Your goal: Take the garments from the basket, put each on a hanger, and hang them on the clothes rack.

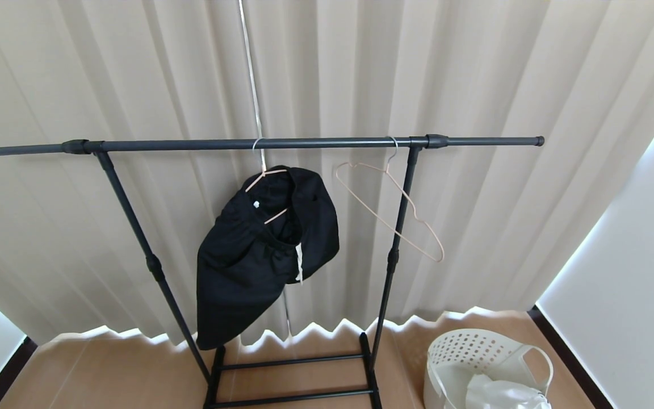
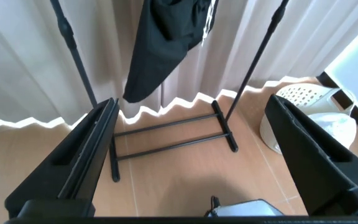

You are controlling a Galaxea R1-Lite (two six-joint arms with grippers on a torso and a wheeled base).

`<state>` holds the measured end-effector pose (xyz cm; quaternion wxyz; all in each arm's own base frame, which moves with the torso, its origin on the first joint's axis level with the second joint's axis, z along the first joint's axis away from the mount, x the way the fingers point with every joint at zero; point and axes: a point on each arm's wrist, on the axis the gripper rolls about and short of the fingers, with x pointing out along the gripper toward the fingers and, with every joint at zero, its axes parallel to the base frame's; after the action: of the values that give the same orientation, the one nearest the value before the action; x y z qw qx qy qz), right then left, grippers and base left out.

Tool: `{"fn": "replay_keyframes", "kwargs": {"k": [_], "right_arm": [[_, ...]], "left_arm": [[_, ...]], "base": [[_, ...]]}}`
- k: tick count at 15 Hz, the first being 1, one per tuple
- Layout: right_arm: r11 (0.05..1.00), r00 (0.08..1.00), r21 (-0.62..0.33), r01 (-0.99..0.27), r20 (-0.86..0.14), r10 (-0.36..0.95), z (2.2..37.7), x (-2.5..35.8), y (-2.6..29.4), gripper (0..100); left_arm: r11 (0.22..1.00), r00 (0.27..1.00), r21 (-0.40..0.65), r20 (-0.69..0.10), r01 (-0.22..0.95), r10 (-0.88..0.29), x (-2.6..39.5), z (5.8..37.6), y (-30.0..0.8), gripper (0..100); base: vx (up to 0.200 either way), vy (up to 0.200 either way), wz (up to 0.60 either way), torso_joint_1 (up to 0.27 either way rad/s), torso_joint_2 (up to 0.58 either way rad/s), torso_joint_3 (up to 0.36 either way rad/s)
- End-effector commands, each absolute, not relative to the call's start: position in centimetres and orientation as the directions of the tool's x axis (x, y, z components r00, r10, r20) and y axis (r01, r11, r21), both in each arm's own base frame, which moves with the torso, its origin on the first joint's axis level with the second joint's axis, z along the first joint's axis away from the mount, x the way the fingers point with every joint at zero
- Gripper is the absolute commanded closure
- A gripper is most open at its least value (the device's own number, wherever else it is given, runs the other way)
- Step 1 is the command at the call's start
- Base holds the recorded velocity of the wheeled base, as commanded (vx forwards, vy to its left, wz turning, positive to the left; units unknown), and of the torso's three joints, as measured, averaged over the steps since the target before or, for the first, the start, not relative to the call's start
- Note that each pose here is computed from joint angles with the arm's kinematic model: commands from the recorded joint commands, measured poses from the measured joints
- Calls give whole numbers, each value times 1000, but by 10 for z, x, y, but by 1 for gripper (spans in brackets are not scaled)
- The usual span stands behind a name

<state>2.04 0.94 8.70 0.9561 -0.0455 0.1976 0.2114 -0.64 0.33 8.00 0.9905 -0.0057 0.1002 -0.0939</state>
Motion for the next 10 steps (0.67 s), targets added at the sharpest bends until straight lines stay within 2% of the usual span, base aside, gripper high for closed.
{"fn": "replay_keyframes", "kwargs": {"k": [1,5,8,10], "right_arm": [[966,939,-46,-253,-252,234,84,1,-1,0],[986,994,-165,-13,-112,-6,82,-12,-6,0],[987,997,-154,37,-65,-48,81,-16,-7,0],[995,995,-82,65,-63,-71,81,-16,-6,0]], "left_arm": [[982,967,-29,-172,184,-187,-8,79,4,0],[991,986,27,-107,134,-130,-14,79,5,0],[996,993,66,-105,57,-50,-14,79,4,0],[996,995,89,-95,-12,20,-15,80,2,0]], "base": [[0,0,0,0,0,0],[0,0,0,0,0,0],[0,0,0,0,0,0],[0,0,0,0,0,0]]}}
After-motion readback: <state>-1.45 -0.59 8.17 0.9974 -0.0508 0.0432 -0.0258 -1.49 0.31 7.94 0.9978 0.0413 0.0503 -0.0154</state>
